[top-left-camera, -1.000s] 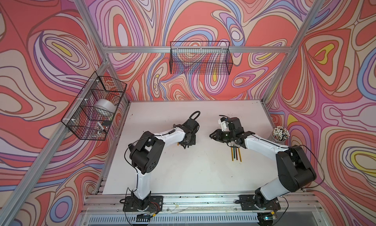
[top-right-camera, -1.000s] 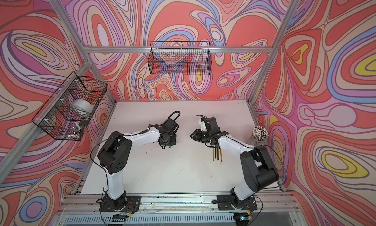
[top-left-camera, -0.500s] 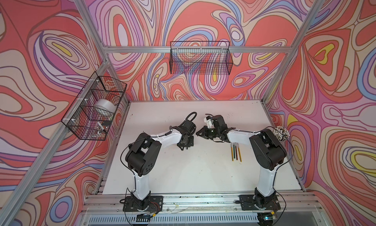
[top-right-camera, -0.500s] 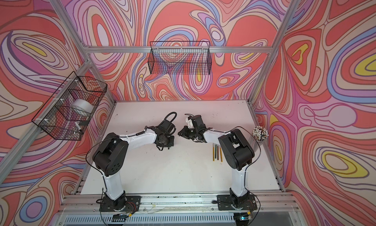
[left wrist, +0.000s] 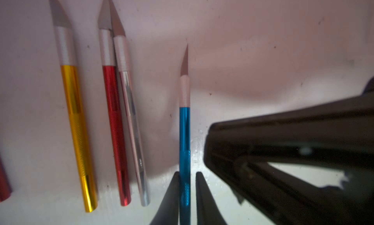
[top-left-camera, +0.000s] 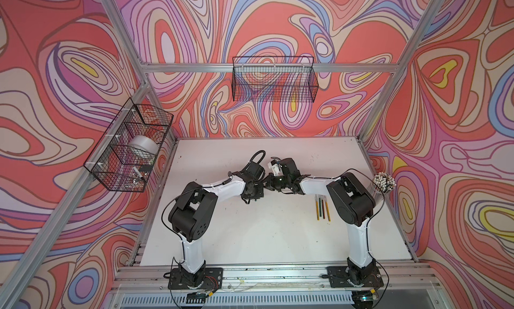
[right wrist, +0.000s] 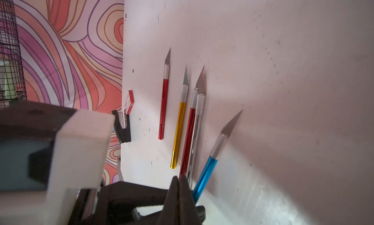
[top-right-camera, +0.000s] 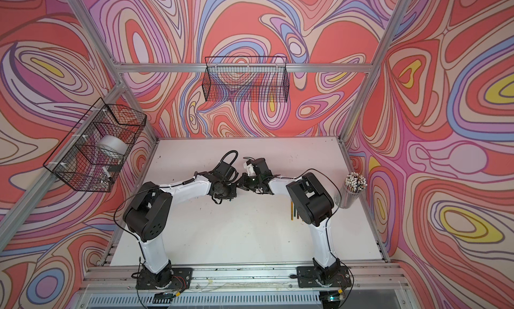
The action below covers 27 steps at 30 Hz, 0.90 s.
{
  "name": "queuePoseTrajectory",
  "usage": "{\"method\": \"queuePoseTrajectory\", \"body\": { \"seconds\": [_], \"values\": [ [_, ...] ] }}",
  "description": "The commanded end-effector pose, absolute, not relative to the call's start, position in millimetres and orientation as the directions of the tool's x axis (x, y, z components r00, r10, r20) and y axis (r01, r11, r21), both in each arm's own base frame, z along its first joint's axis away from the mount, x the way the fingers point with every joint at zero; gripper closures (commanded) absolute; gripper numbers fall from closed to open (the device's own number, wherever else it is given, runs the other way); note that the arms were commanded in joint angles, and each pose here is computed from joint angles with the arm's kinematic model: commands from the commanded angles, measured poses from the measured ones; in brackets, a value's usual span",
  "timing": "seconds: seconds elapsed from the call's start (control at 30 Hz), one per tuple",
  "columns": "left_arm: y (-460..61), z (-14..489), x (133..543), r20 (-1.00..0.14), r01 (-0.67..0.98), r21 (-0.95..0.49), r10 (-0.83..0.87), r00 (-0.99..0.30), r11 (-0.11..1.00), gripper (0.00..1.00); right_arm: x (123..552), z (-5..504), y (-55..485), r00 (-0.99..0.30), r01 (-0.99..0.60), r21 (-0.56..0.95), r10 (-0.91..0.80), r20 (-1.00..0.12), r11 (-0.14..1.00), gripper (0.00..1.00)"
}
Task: Remove protective caps from carving knives
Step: Place the carving knife at the center of the board.
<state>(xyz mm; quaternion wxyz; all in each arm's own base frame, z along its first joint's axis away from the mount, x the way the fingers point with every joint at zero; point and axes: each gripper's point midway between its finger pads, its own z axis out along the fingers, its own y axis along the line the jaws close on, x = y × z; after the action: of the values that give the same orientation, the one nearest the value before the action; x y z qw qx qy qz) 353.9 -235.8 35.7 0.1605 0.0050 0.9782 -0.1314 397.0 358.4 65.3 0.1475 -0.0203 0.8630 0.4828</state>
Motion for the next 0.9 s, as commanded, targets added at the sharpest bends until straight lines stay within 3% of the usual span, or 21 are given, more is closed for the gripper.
{"method": "queuePoseTrajectory", "body": {
  "seconds": [0.0,0.57,0.87],
  "values": [
    [-233,40,354,-0.325,0.06,-0.265,-0.03,-0.945,0.962,0.8,397,53,361,-0.961,-0.152,0.82,0.11,-0.252,0.551,0.97],
    [-234,40,354,-0.325,0.063,-0.269,-0.028,-0.945,0.961,0.76,394,23,363,-0.974,-0.12,0.808,0.088,-0.207,0.577,0.98],
    [-229,53,351,-0.342,0.07,-0.263,-0.025,-0.939,0.962,0.78,399,35,363,-0.965,-0.156,0.794,0.081,-0.25,0.587,0.98]
  ]
}}
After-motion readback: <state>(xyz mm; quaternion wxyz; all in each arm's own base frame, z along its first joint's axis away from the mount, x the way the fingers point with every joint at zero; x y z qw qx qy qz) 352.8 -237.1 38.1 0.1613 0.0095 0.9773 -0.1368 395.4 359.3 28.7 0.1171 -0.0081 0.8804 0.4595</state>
